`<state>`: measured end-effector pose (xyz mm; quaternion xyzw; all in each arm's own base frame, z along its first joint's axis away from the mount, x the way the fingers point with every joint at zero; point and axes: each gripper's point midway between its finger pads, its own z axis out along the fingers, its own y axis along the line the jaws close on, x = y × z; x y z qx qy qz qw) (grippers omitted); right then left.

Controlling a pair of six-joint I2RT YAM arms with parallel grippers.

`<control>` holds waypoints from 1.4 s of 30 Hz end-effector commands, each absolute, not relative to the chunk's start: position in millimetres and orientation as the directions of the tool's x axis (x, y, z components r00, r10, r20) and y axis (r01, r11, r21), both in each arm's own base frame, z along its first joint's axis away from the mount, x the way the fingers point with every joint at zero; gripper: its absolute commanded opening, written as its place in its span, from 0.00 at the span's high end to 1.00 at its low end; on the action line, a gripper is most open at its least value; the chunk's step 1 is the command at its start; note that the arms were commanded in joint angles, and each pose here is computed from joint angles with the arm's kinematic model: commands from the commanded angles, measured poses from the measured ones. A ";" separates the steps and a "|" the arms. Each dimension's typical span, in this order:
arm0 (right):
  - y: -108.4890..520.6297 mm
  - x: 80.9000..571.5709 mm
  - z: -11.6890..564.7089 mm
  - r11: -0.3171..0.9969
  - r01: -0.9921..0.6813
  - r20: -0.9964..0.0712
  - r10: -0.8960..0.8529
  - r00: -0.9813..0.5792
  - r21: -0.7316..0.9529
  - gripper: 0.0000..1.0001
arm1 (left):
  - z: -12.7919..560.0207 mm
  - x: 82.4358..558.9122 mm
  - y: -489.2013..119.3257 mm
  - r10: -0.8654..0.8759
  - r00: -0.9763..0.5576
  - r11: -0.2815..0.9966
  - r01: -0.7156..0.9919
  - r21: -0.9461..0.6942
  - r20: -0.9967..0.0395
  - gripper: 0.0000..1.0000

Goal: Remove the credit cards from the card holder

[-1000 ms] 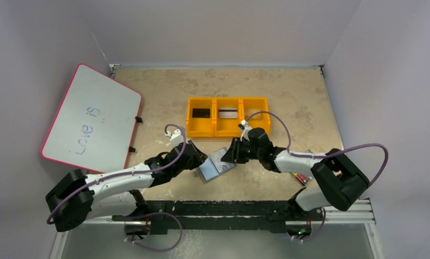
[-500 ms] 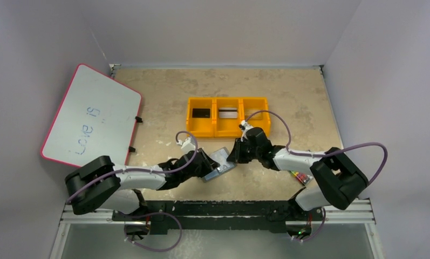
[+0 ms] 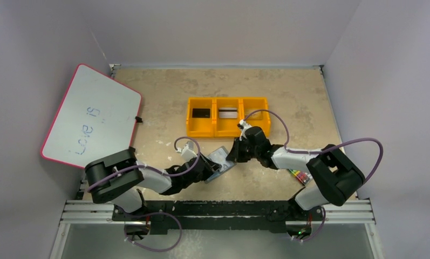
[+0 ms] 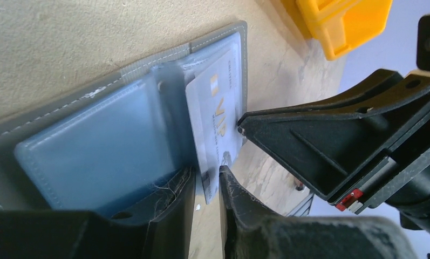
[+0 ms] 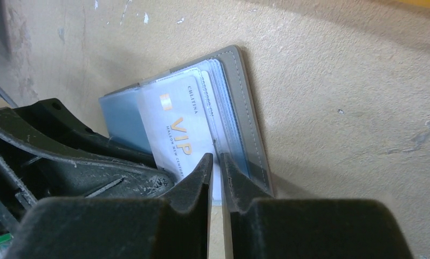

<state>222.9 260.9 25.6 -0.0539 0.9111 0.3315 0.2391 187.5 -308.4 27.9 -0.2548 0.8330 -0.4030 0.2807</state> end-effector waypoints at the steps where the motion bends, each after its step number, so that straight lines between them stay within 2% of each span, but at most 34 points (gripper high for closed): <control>1: 264.2 225.3 27.5 0.770 -0.282 -0.485 0.040 -0.873 0.572 0.88 | 31.3 195.0 -311.2 -0.711 -0.668 0.465 -0.212 -0.860 -0.220 0.78; 5: 264.8 225.9 29.5 0.769 -0.285 -0.487 0.040 -0.872 0.572 0.89 | 28.6 192.8 -309.2 -0.722 -0.658 0.457 -0.222 -0.862 -0.214 0.87; 8: 263.7 226.0 30.1 0.772 -0.284 -0.490 0.041 -0.871 0.569 0.89 | 26.1 190.5 -308.4 -0.722 -0.656 0.468 -0.228 -0.854 -0.220 0.89; 21: 264.3 224.1 28.7 0.768 -0.286 -0.484 0.036 -0.874 0.573 0.89 | 28.9 184.2 -307.9 -0.732 -0.643 0.465 -0.228 -0.856 -0.226 0.80; 26: 266.1 224.0 28.3 0.763 -0.291 -0.482 0.030 -0.876 0.577 0.89 | 31.2 184.5 -305.7 -0.740 -0.634 0.455 -0.224 -0.862 -0.225 0.80; 30: 267.1 224.2 29.1 0.761 -0.295 -0.482 0.027 -0.876 0.578 0.89 | 34.5 184.3 -305.9 -0.749 -0.630 0.426 -0.219 -0.878 -0.207 0.86; 34: 268.2 224.5 30.9 0.757 -0.298 -0.483 0.027 -0.875 0.582 0.89 | 35.9 184.2 -306.3 -0.749 -0.630 0.420 -0.213 -0.882 -0.204 0.97; 42: 268.0 222.4 32.8 0.751 -0.305 -0.484 0.022 -0.875 0.585 0.89 | 48.5 183.5 -313.0 -0.744 -0.643 0.377 -0.176 -0.910 -0.184 1.00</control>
